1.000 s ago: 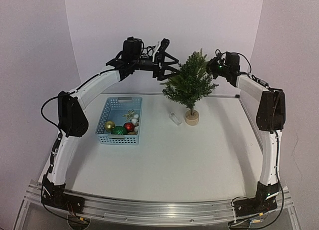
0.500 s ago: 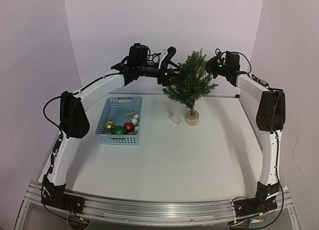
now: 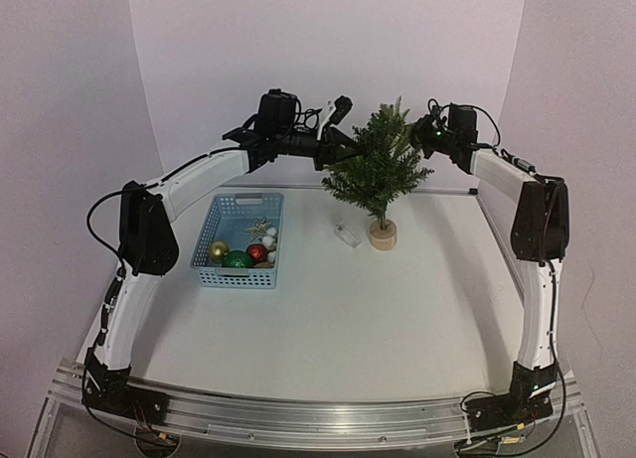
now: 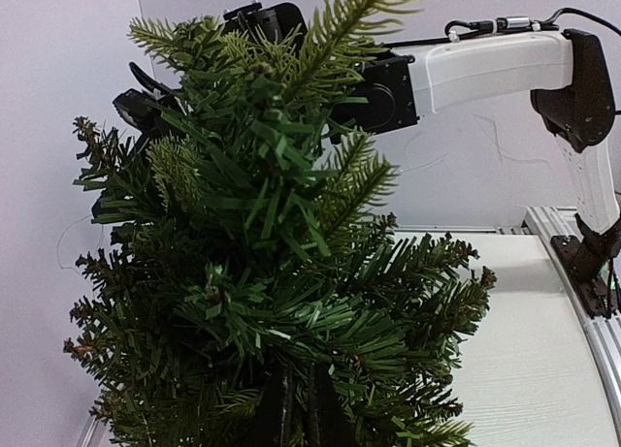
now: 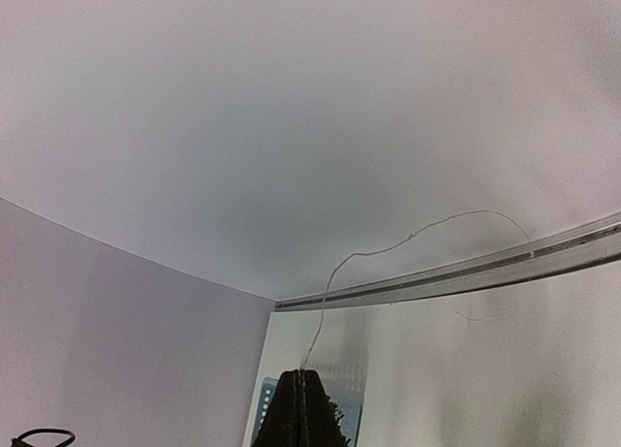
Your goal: Decorate the small christmas tree
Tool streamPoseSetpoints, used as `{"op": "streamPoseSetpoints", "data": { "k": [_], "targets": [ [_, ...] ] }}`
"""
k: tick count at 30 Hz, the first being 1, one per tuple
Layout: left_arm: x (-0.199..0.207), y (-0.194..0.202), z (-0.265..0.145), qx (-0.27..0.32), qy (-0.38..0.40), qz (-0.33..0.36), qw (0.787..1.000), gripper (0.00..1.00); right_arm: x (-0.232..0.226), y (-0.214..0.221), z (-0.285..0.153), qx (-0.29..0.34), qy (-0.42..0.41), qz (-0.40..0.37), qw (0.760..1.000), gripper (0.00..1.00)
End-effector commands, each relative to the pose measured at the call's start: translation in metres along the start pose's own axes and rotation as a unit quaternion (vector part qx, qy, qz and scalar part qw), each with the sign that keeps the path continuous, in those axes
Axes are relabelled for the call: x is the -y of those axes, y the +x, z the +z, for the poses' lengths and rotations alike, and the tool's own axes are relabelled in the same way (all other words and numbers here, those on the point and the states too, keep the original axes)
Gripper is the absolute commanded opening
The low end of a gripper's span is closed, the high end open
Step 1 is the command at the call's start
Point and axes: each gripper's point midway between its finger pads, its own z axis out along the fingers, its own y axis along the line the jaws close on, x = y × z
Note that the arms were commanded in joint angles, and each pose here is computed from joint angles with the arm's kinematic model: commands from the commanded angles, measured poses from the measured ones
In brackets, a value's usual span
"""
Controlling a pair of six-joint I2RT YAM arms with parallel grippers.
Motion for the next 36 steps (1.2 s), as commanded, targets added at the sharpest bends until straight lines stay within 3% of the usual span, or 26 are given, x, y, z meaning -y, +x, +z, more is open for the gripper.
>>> {"op": "streamPoseSetpoints", "data": {
  "k": [1, 10, 19, 36],
  "targets": [
    [0.013, -0.07, -0.029, 0.025, -0.021, 0.024, 0.999, 0.0, -0.057, -0.005, -0.024, 0.007, -0.036, -0.04, 0.999, 0.0],
    [0.019, -0.111, -0.068, 0.01, -0.06, 0.049, 0.997, 0.0, -0.093, 0.033, -0.041, -0.011, -0.045, -0.064, 0.997, 0.0],
    [0.008, -0.057, -0.085, -0.048, -0.063, 0.018, 0.997, 0.0, -0.085, 0.061, -0.067, -0.019, -0.015, -0.086, 0.996, 0.0],
    [0.017, -0.042, -0.096, -0.049, -0.02, 0.043, 0.998, 0.0, -0.068, 0.093, -0.082, -0.067, -0.014, -0.095, 0.993, 0.01]
  ]
}}
